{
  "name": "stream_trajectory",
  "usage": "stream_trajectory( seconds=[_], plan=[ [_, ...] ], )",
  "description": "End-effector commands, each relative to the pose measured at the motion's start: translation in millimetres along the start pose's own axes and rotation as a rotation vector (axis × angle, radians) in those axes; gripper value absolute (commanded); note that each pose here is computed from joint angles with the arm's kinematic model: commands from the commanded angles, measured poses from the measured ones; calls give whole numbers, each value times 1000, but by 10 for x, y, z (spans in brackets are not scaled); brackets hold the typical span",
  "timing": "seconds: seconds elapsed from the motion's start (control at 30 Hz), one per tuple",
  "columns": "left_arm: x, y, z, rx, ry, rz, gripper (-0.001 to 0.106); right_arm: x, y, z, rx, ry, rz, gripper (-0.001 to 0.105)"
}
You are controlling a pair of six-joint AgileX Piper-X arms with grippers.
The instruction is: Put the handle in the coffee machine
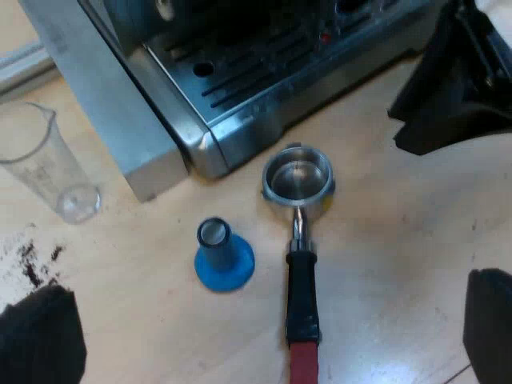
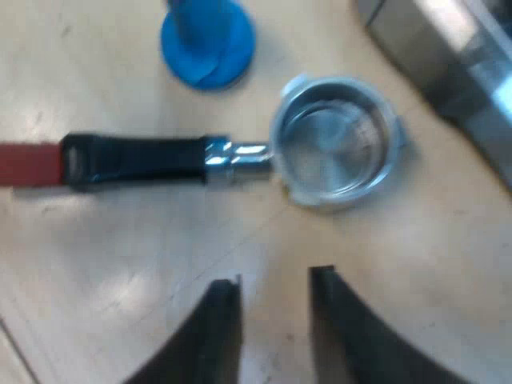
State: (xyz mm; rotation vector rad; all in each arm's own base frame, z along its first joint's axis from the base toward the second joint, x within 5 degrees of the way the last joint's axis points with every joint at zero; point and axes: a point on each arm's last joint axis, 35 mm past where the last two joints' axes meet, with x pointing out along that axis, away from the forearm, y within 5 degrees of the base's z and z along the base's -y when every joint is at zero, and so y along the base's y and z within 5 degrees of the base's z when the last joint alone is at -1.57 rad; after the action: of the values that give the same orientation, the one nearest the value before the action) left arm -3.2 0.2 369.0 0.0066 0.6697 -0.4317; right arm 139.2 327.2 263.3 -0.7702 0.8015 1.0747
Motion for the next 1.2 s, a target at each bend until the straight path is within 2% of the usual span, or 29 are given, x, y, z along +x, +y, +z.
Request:
stream_trajectory(
  seconds=[0.03,0.1,0.33,0.47,0.53,0.63,0.8,0.93,1.1,1.2],
  plan=[
    [-75,2,-52,-19,-37,-16,98,-32,-7,27,-17,-21,10,62],
    [-105,6,-106,-35,-39,-26,98,-33,-8,49,-19,-42,16,67],
    [-122,12,-152,-37,-32,-23,98,52,-121,164,10,-153,31,67],
    [-77,13,-169,-37,-15,-29,98,226,-188,141,24,-138,66,67],
    [-14,17,-198,-39,12,-32,98,334,-219,127,-15,-127,60,67],
    [31,19,-217,-39,29,-33,98,424,-228,140,-29,-123,81,67],
    [36,14,-217,-40,30,-50,98,584,-299,214,-37,-110,71,68],
    [36,14,-219,-40,32,-50,98,657,-351,299,-25,-93,71,76],
    [36,14,-219,-40,32,-50,98,749,-358,342,-35,-77,75,76],
    [36,14,-219,-40,32,-50,98,855,-339,279,-33,-17,91,76]
  ],
)
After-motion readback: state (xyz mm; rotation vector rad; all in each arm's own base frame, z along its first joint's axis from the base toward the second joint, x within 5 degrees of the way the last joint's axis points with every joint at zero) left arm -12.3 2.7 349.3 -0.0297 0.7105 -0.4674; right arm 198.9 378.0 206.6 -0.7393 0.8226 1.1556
